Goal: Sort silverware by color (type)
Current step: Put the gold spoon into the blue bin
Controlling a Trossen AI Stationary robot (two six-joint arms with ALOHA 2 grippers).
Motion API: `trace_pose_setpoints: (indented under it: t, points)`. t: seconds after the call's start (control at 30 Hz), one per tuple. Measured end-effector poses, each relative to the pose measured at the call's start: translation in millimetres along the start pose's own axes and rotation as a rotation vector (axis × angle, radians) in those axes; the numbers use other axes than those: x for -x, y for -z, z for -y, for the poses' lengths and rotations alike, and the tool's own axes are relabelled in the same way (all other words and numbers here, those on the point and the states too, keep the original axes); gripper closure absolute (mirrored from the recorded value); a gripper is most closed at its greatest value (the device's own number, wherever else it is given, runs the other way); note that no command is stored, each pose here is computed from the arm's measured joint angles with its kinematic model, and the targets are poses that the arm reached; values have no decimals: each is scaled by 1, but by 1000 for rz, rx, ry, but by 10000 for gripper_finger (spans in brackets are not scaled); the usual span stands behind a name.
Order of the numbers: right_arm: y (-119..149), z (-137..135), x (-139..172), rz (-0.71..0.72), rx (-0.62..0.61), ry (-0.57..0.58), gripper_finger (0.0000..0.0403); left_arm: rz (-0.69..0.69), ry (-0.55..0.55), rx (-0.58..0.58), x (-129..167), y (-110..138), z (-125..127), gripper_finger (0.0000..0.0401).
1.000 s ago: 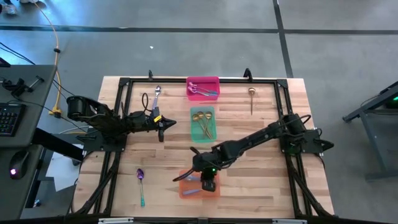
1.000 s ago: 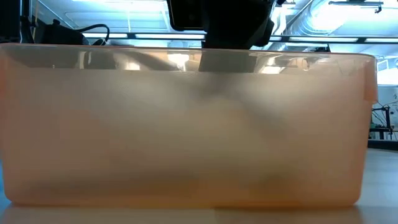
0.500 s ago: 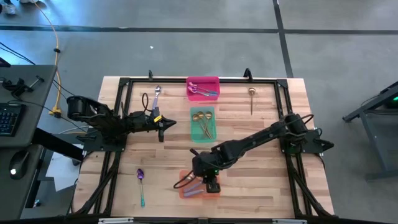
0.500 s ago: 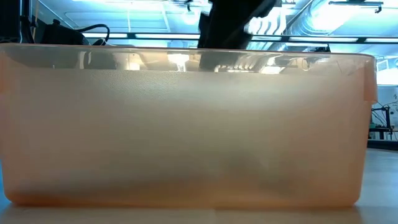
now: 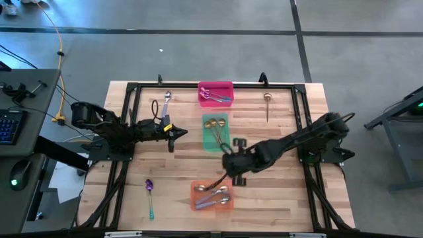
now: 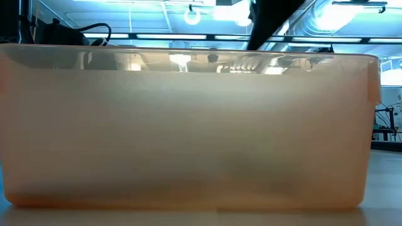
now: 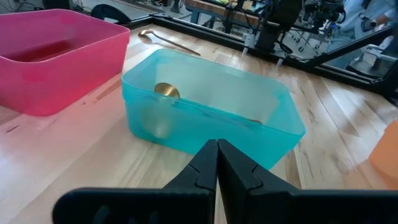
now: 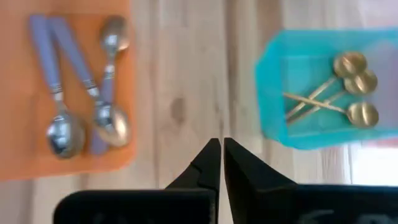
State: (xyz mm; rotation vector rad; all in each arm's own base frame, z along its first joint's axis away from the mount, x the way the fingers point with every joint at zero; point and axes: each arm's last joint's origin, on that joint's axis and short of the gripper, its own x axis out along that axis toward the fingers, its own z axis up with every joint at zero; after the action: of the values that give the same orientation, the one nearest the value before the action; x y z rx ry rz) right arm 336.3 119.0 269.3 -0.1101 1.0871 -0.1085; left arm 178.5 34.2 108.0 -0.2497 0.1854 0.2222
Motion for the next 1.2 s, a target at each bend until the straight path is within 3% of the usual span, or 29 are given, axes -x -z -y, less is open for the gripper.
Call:
trace_pose_setpoints:
  t: [0.27,0.33,0.43,0.6,0.73,1.0,1.2]
  points:
    - [76,49,-26,217,-263,-24,402,3,-9,0,0,0,0,401]
    - [92,63,-31,266,-327,18,402,7,-22,-1,0,0,-1,401]
    - [114,86,-33,320,-439,152,402,8,-29,-2,0,0,-1,401]
    - [151,134,-31,335,-682,507,402,10,-41,-2,0,0,-1,401]
    - [173,170,-36,293,-825,656,389,11,-45,-8,0,0,-1,401]
    - [205,225,-54,166,-1052,749,307,11,-45,-8,0,0,-1,401]
    - [215,253,-73,160,-1136,697,262,11,-45,-8,0,0,-1,401]
